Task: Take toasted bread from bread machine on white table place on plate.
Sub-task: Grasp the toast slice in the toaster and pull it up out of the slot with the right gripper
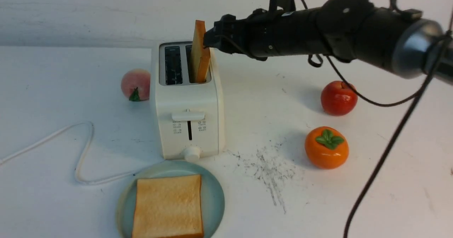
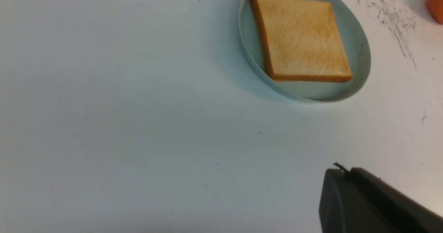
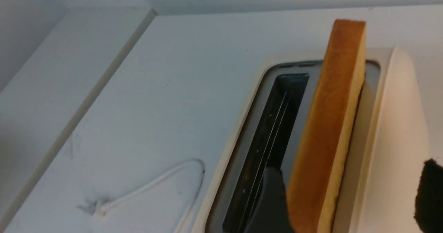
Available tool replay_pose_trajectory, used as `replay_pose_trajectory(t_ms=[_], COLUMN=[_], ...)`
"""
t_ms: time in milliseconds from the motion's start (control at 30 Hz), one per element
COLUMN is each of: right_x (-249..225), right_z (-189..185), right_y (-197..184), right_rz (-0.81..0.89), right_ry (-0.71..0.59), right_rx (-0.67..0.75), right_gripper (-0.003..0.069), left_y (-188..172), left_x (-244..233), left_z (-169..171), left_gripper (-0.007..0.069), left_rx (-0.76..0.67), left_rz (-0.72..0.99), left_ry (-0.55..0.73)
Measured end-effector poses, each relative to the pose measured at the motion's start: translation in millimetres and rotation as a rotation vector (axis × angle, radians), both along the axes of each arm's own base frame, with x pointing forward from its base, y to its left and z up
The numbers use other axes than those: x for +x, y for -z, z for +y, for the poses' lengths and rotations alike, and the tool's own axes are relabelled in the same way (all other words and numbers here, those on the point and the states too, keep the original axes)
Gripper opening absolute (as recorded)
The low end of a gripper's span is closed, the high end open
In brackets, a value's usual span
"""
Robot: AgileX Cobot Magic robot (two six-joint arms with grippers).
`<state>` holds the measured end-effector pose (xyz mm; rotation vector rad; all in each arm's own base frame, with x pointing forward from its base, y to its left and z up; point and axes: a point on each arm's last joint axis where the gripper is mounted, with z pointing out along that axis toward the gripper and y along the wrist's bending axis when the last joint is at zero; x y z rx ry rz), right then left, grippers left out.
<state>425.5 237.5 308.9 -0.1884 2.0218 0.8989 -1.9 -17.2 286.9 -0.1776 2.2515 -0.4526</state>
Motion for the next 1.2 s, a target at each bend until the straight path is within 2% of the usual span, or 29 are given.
replay_pose_trajectory(t_ms=[200, 600, 733, 800, 833, 867, 900, 1100, 1133, 1200], right_x=[15.0, 6.5, 4.4, 3.6, 3.7, 1.8, -0.4, -37.0, -56.2, -82.2], right_z=[8.3, 22.6, 26.4, 25.9, 25.8, 24.6, 23.3, 7.3, 0.5, -5.1], right_y=[19.0, 15.2, 16.1, 13.8, 13.8, 8.2, 1.5, -77.4, -105.1, -131.0], right_rz=[0.061, -0.010, -0.012, -0.018, -0.019, -0.040, -0.060, -0.250, -0.298, -0.333], right_ry=[0.031, -0.075, -0.091, -0.092, -0.091, -0.096, -0.099, -0.156, -0.202, -0.295], right_rx=[0.090, 0.037, 0.030, 0.027, 0.027, 0.014, 0.008, 0.012, 0.025, 0.032], right_gripper=[0.0545, 0.0528, 0.0381, 0.0221, 0.0204, 0.0104, 0.0068, 0.0066, 0.0066, 0.0066], left_y=[3.1, 4.4, 4.3, 4.4, 4.4, 4.6, 4.6, 4.6, 4.6, 4.6], left_x=[-9.4, -9.3, -8.9, -8.9, -8.9, -9.0, -9.0, -9.0, -9.0, -9.0], left_z=[0.6, 4.2, 5.3, 5.7, 5.8, 5.8, 5.8, 6.0, 6.0, 6.0], left_gripper=[-0.0014, -0.0014, -0.0014, -0.0014, -0.0014, -0.0014, -0.0014, -0.0014, -0.0014, -0.0014], left_rx=[0.004, 0.041, 0.052, 0.056, 0.057, 0.057, 0.057, 0.059, 0.059, 0.059], left_rz=[-0.005, 0.002, -0.003, -0.002, -0.002, 0.000, 0.000, 0.000, 0.000, 0.000], left_ry=[0.007, -0.014, -0.022, -0.025, -0.025, -0.025, -0.025, -0.026, -0.026, -0.026])
